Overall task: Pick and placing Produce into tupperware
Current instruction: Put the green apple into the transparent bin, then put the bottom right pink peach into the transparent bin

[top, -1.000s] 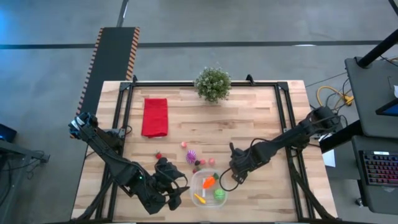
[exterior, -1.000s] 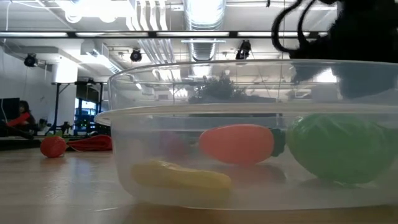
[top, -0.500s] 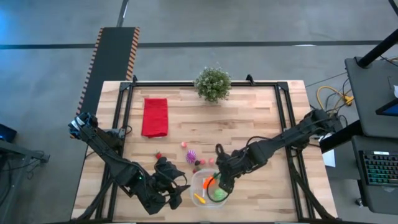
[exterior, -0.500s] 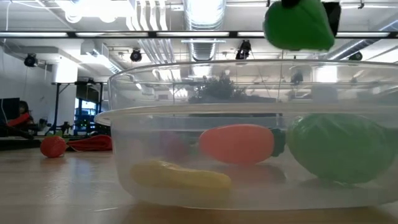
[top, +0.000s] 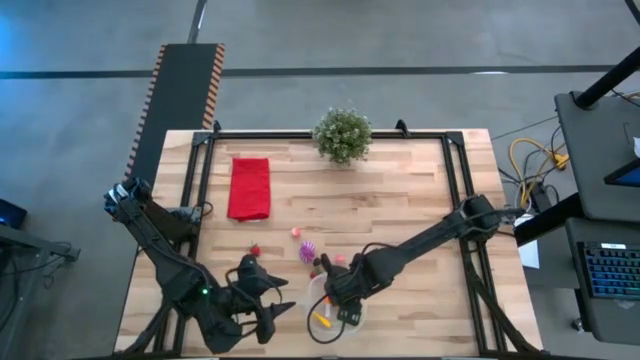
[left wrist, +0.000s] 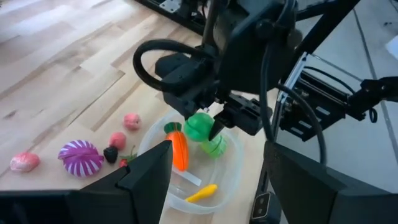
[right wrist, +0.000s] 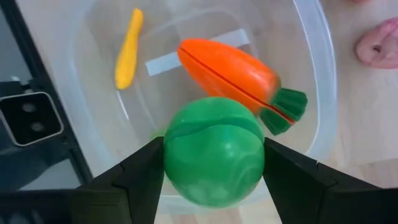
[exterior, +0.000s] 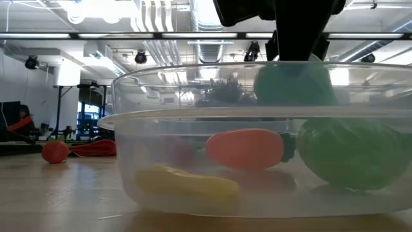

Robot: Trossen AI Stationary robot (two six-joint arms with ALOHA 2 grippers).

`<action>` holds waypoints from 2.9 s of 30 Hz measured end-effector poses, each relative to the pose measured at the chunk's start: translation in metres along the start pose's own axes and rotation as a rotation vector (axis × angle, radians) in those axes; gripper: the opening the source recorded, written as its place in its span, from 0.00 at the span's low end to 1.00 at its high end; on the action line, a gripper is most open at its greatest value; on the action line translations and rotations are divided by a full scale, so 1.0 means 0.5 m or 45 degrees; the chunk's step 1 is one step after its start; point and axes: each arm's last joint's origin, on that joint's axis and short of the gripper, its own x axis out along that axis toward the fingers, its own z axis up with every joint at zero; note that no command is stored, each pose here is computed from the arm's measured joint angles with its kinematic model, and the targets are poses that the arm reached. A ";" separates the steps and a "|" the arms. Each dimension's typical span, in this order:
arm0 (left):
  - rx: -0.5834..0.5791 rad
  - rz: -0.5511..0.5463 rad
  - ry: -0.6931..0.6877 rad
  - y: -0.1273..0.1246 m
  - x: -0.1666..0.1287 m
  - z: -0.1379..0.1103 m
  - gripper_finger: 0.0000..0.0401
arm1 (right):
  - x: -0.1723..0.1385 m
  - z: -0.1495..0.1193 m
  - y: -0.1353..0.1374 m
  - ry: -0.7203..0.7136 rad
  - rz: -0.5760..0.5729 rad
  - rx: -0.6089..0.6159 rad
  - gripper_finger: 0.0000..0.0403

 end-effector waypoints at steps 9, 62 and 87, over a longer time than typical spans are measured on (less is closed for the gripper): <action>0.001 0.023 0.009 0.006 0.007 -0.010 0.60 | -0.001 -0.002 0.006 -0.002 0.006 0.002 0.74; -0.046 0.074 -0.028 0.016 0.015 -0.021 0.60 | 0.047 0.136 -0.227 0.124 -0.108 0.180 0.69; -0.047 0.084 -0.025 0.019 0.016 -0.021 0.60 | 0.095 0.116 -0.197 0.132 -0.127 0.159 0.54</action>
